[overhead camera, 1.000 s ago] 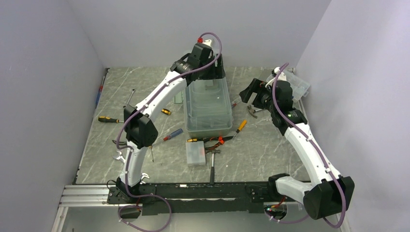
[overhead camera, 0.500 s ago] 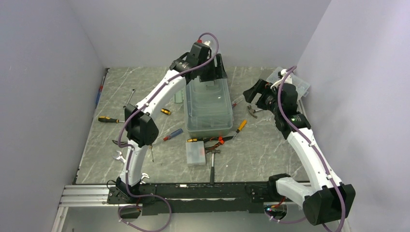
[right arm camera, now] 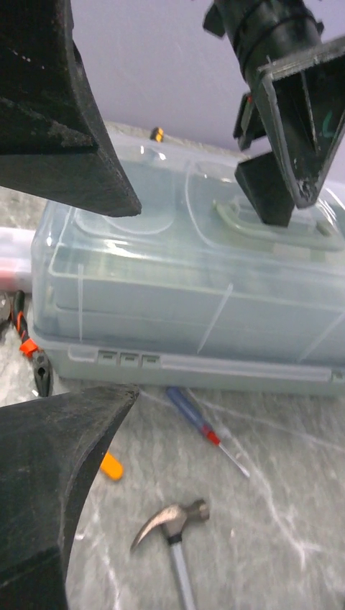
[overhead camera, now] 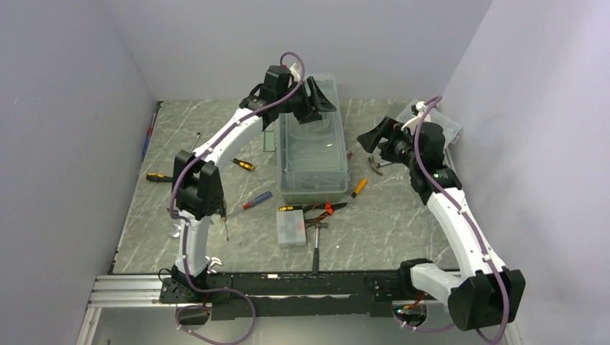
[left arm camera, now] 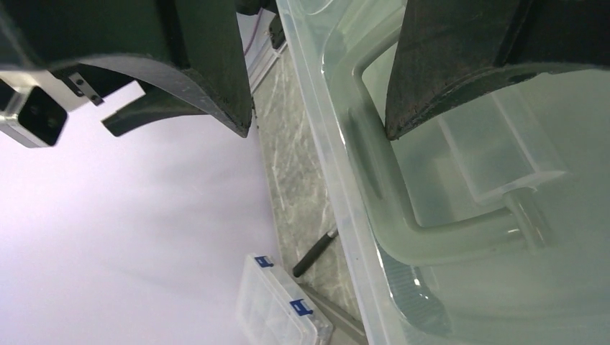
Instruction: Pack the tool kit
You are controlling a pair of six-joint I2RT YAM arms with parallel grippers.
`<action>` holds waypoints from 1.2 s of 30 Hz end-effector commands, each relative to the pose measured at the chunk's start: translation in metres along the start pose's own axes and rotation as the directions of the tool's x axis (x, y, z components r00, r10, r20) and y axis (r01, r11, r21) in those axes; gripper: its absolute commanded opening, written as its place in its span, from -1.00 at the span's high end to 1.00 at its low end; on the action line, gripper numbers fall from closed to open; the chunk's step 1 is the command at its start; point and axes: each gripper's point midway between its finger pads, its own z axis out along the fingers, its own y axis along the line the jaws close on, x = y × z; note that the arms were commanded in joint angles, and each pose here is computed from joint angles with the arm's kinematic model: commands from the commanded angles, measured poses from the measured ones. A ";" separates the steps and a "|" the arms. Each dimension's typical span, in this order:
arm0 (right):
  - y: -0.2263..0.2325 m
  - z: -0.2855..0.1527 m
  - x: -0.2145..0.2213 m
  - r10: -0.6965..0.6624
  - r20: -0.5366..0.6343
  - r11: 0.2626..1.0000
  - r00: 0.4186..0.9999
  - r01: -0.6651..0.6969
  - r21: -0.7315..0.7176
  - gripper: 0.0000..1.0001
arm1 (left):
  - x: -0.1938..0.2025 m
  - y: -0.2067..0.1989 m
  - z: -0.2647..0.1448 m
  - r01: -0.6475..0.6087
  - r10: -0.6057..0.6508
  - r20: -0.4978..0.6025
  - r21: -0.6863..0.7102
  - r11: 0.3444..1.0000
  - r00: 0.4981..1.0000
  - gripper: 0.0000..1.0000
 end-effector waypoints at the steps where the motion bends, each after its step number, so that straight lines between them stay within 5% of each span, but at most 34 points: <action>1: 0.040 0.007 -0.013 -0.015 -0.017 0.978 1.000 0.011 -0.209 -0.72 | 0.019 -0.044 -0.009 0.031 -0.016 -0.086 0.178 0.984 0.996 -0.36; 5: 0.062 0.015 -0.023 -0.002 -0.044 0.947 0.999 -0.012 -0.321 -0.61 | 0.014 -0.046 -0.012 0.020 -0.007 -0.067 0.190 0.982 0.998 -0.32; 13: 0.075 0.055 -0.026 0.081 -0.149 0.889 0.986 -0.139 -0.437 -0.01 | 0.006 -0.038 -0.018 0.026 -0.018 -0.043 0.197 0.980 0.999 -0.30; 25: 0.083 0.102 -0.007 0.083 -0.247 0.876 0.965 -0.189 -0.444 0.05 | -0.004 -0.041 -0.027 0.013 -0.008 -0.022 0.214 0.977 1.000 -0.29; 36: 0.076 0.127 0.006 0.097 -0.260 0.906 0.961 -0.193 -0.376 0.31 | -0.008 -0.043 -0.031 0.016 -0.012 -0.016 0.236 0.972 1.000 -0.29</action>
